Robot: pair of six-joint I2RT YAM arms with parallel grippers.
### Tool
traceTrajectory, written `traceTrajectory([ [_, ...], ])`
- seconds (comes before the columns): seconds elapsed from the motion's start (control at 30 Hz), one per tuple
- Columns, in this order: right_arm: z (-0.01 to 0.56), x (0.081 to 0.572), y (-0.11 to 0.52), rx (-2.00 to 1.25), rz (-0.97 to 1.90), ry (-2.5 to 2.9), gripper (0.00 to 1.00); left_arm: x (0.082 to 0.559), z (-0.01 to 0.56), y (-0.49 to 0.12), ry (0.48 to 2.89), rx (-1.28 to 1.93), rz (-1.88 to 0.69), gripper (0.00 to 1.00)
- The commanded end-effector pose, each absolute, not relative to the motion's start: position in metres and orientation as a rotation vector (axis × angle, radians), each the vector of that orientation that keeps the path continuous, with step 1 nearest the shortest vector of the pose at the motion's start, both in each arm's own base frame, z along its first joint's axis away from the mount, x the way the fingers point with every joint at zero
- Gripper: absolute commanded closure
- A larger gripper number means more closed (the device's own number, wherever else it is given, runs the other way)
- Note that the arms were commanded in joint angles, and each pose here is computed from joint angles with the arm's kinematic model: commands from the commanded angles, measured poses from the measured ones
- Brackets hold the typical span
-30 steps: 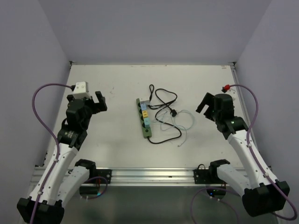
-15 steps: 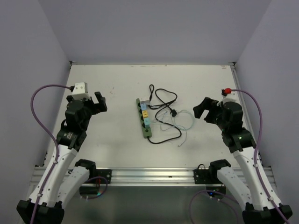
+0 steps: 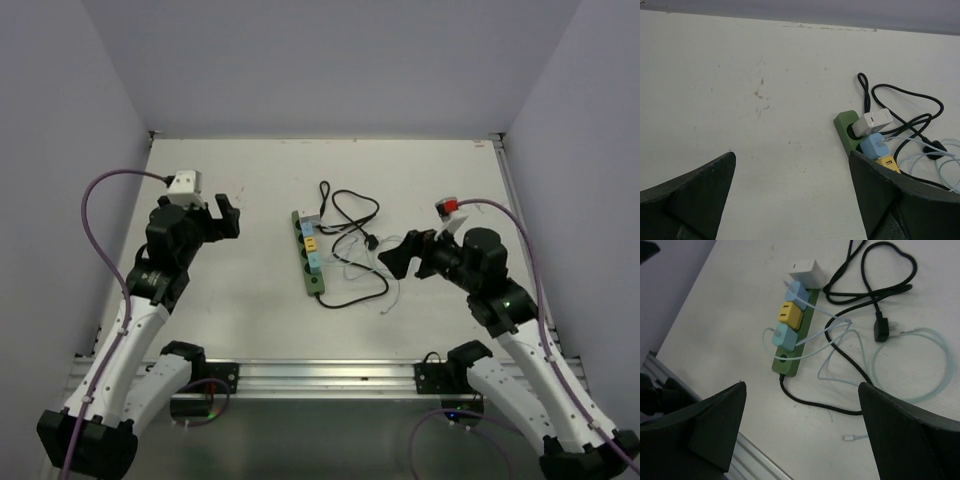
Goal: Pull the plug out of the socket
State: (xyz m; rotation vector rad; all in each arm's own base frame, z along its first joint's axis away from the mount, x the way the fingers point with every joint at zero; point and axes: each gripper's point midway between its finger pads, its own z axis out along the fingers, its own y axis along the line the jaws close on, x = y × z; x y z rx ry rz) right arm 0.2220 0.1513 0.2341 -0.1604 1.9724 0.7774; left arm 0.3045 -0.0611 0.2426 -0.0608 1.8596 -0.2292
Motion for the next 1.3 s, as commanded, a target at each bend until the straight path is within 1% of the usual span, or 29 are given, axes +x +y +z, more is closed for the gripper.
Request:
traceTrajectory([
  [0.0,0.228,0.222,0.178,-0.298,0.733,1.995,0.01,0.317,0.274,-0.082,1.798,0.035,-0.316,0.0],
  [0.1,0.217,0.228,0.196,-0.322,0.647,2.021,0.01,0.326,0.284,-0.089,1.804,0.048,-0.341,0.0],
  [0.13,0.215,0.224,0.207,-0.351,0.658,2.021,0.01,0.329,0.298,-0.091,1.778,0.049,-0.348,0.0],
  [0.17,0.219,0.227,0.217,-0.357,0.684,1.996,0.01,0.333,0.3,-0.093,1.781,0.049,-0.352,0.0],
  [0.2,0.212,0.23,0.228,-0.368,0.692,2.023,0.01,0.336,0.316,-0.097,1.75,0.057,-0.365,0.0],
  [0.23,0.212,0.223,0.243,-0.413,0.714,2.022,0.01,0.34,0.321,-0.1,1.741,0.062,-0.374,0.0],
  [0.27,0.212,0.228,0.246,-0.394,0.667,2.018,0.01,0.347,0.32,-0.104,1.756,0.067,-0.383,0.0],
  [0.3,0.215,0.227,0.255,-0.417,0.659,2.01,0.01,0.351,0.337,-0.107,1.726,0.073,-0.395,0.0],
  [0.33,0.205,0.22,0.27,-0.466,0.644,2.028,0.01,0.355,0.341,-0.111,1.723,0.081,-0.403,0.0],
  [0.37,0.21,0.226,0.274,-0.439,0.608,2.011,0.01,0.363,0.339,-0.115,1.736,0.088,-0.409,0.0],
  [0.43,0.206,0.226,0.285,-0.416,0.603,2.023,0.01,0.371,0.353,-0.12,1.71,0.096,-0.419,0.0],
  [0.5,0.196,0.238,0.288,-0.317,0.563,2.041,0.01,0.379,0.35,-0.126,1.722,0.106,-0.422,0.0],
  [0.67,0.16,0.257,0.304,-0.259,0.442,2.127,0.02,0.376,0.328,-0.129,1.734,0.123,-0.409,0.0],
  [0.7,0.156,0.259,0.308,-0.256,0.436,2.137,0.05,0.375,0.318,-0.127,1.749,0.123,-0.393,0.0],
  [0.77,0.147,0.263,0.313,-0.251,0.406,2.162,0.08,0.372,0.316,-0.12,1.745,0.119,-0.351,0.0],
  [0.9,0.13,0.269,0.335,-0.263,0.391,2.195,0.21,0.369,0.32,-0.119,1.729,0.123,-0.346,0.0],
  [1.0,0.129,0.268,0.347,-0.28,0.392,2.199,0.25,0.369,0.318,-0.117,1.735,0.116,-0.338,0.0],
  [1.07,0.133,0.269,0.347,-0.267,0.363,2.171,0.25,0.368,0.318,-0.115,1.737,0.111,-0.331,0.0],
  [1.13,0.134,0.268,0.341,-0.236,0.314,2.159,0.21,0.367,0.318,-0.115,1.735,0.112,-0.33,0.0],
  [1.23,0.135,0.271,0.337,-0.21,0.306,2.135,0.2,0.368,0.316,-0.115,1.738,0.112,-0.33,0.0],
  [1.27,0.134,0.271,0.338,-0.221,0.298,2.135,0.22,0.368,0.316,-0.116,1.737,0.112,-0.332,0.0],
])
